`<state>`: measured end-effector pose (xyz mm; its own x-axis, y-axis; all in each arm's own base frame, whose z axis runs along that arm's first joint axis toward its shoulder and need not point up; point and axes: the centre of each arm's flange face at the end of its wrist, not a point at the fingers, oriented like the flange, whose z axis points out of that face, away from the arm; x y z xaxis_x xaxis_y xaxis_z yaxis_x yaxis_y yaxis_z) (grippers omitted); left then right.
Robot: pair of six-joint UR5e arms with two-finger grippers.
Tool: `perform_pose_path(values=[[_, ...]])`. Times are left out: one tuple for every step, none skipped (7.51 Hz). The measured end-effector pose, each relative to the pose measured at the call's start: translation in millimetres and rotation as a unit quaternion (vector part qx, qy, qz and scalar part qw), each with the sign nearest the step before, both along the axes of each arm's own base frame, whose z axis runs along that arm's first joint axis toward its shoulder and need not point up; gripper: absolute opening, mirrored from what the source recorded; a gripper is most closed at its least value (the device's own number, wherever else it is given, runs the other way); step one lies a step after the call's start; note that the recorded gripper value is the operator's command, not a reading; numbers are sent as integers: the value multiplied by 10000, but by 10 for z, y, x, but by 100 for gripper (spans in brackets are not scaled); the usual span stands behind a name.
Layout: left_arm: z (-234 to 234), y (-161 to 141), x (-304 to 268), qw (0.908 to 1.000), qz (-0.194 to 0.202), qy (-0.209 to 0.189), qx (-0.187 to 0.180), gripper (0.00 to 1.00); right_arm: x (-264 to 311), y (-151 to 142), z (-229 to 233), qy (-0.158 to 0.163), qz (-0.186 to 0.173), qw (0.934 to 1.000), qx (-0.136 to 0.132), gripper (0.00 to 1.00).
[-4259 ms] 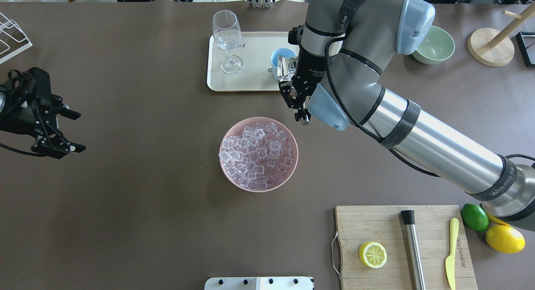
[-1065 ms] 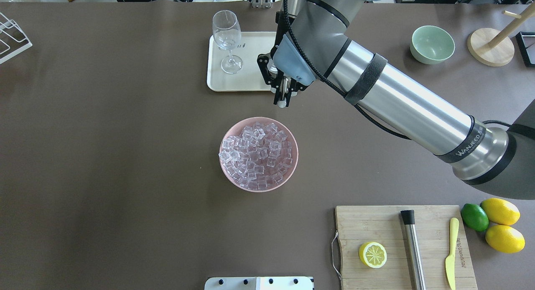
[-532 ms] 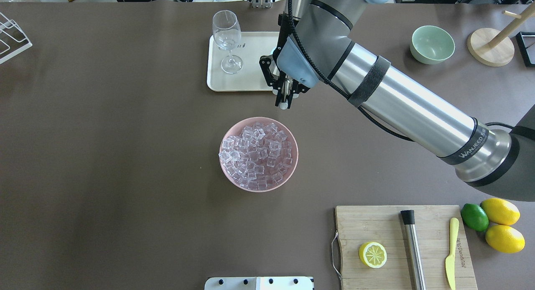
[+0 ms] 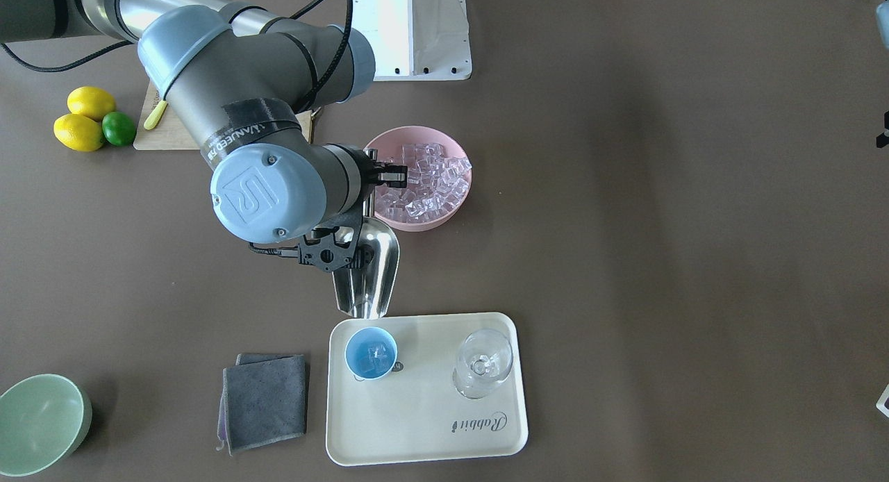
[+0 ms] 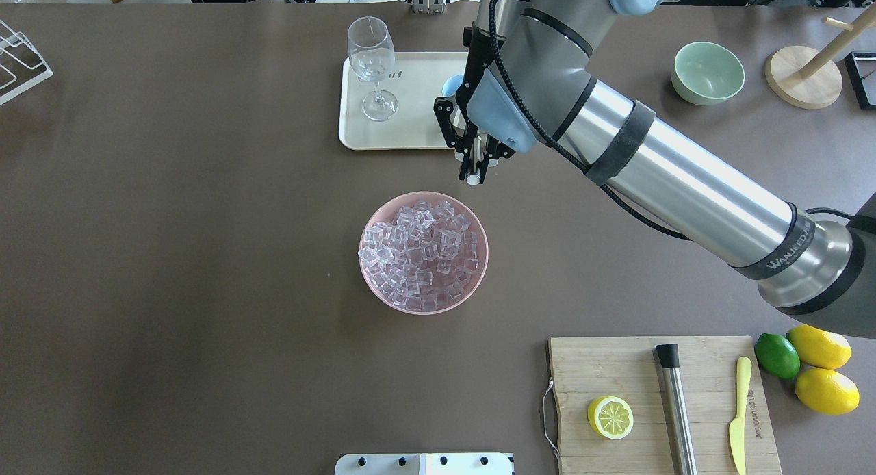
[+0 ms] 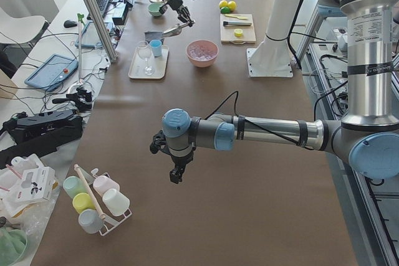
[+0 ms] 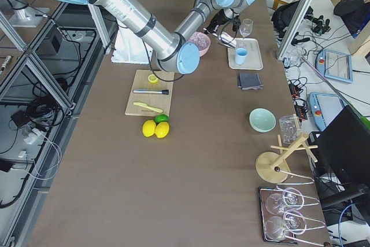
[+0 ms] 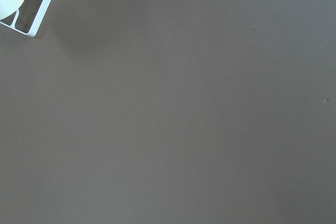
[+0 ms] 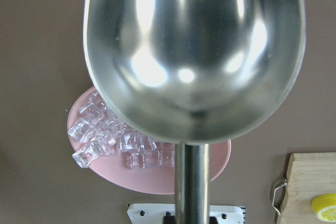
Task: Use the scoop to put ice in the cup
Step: 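Carry the empty scoop back to its spot on the table with the right gripper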
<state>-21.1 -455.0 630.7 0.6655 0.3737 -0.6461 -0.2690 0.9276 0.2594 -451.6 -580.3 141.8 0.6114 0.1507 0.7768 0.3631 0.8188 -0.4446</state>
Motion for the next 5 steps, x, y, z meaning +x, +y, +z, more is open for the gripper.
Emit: perform_pose_path(values=[[-11,5,0,10000,-2,1,-48,98,130,144,91,-63,4,9999,129,0],[-50,15,-2,9999,-7,1,-132,98,296,329,228,-78,13,9995,316,0],[-79,26,-6,9998,-15,0,-220,98,466,528,380,-12,26,9984,566,0],[-93,33,-7,9996,-21,-1,-275,98,606,745,563,84,16,9969,778,0],[-91,36,-8,9995,-25,1,-308,98,716,989,767,240,-25,9946,1010,0]])
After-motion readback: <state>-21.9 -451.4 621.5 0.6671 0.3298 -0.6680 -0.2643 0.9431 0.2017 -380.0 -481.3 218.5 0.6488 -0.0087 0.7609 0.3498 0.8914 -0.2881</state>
